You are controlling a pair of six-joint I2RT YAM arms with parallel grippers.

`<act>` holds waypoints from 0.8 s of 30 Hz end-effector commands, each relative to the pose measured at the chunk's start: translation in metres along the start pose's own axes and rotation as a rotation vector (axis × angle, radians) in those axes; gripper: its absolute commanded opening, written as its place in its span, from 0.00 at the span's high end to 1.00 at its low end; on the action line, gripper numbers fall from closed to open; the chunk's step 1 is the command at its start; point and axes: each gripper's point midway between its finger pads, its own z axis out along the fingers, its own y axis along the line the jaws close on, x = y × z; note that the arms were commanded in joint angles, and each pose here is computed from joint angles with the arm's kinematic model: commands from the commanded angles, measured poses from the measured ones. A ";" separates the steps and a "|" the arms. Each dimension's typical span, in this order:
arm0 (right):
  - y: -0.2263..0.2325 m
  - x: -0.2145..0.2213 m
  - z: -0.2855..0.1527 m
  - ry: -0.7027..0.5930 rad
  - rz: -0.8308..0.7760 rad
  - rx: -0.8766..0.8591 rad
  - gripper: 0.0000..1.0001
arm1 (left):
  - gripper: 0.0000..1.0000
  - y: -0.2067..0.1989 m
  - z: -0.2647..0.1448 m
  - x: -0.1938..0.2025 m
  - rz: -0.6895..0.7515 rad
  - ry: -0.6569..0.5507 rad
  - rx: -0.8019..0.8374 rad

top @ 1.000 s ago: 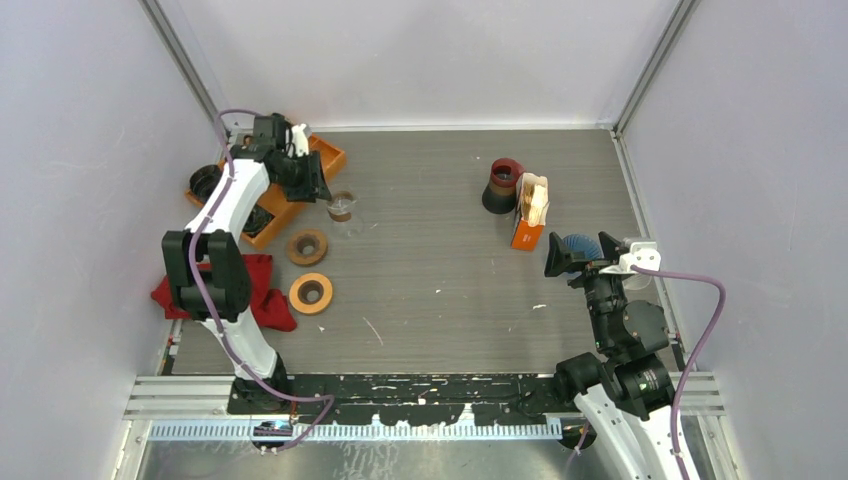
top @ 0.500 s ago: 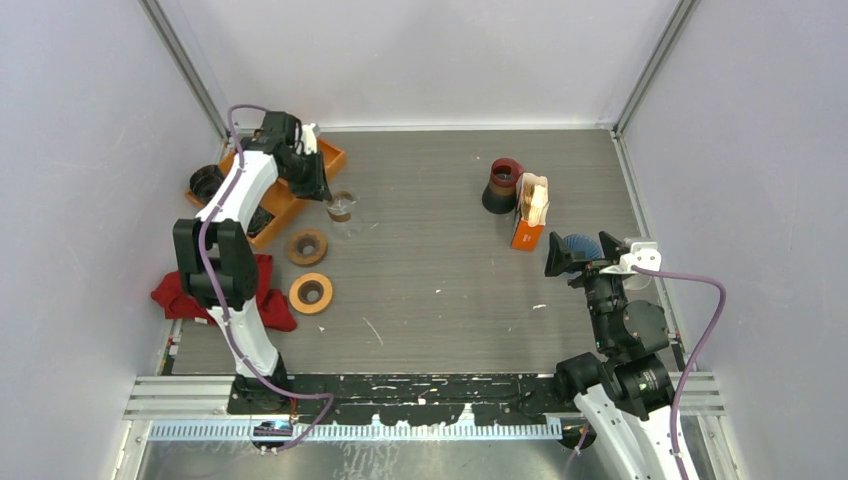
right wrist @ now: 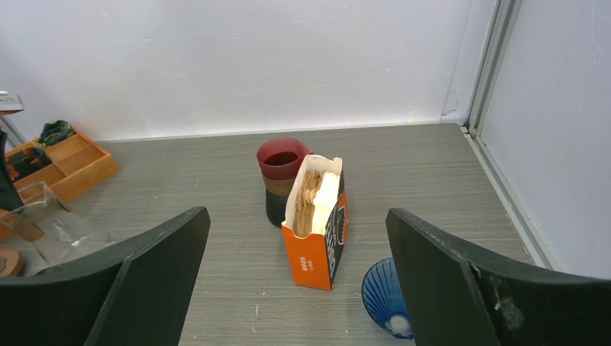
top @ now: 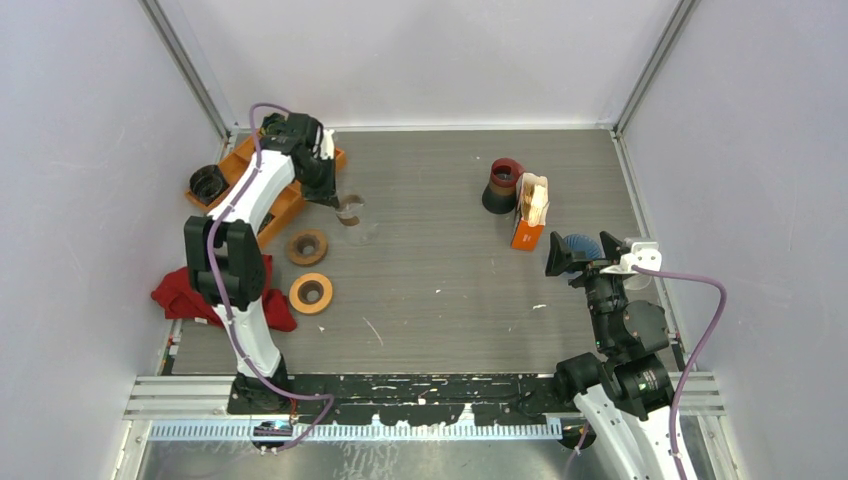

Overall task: Place the coffee filter in the dripper
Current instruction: Move the coffee server to the center of the board.

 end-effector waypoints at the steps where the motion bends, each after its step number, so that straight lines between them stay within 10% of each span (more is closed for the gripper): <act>1: 0.003 -0.018 0.000 -0.065 0.012 -0.013 0.00 | 1.00 -0.022 -0.023 0.009 0.002 -0.004 -0.008; 24: 0.004 -0.023 -0.004 -0.090 0.025 -0.029 0.00 | 1.00 -0.107 -0.062 0.090 -0.080 -0.164 -0.168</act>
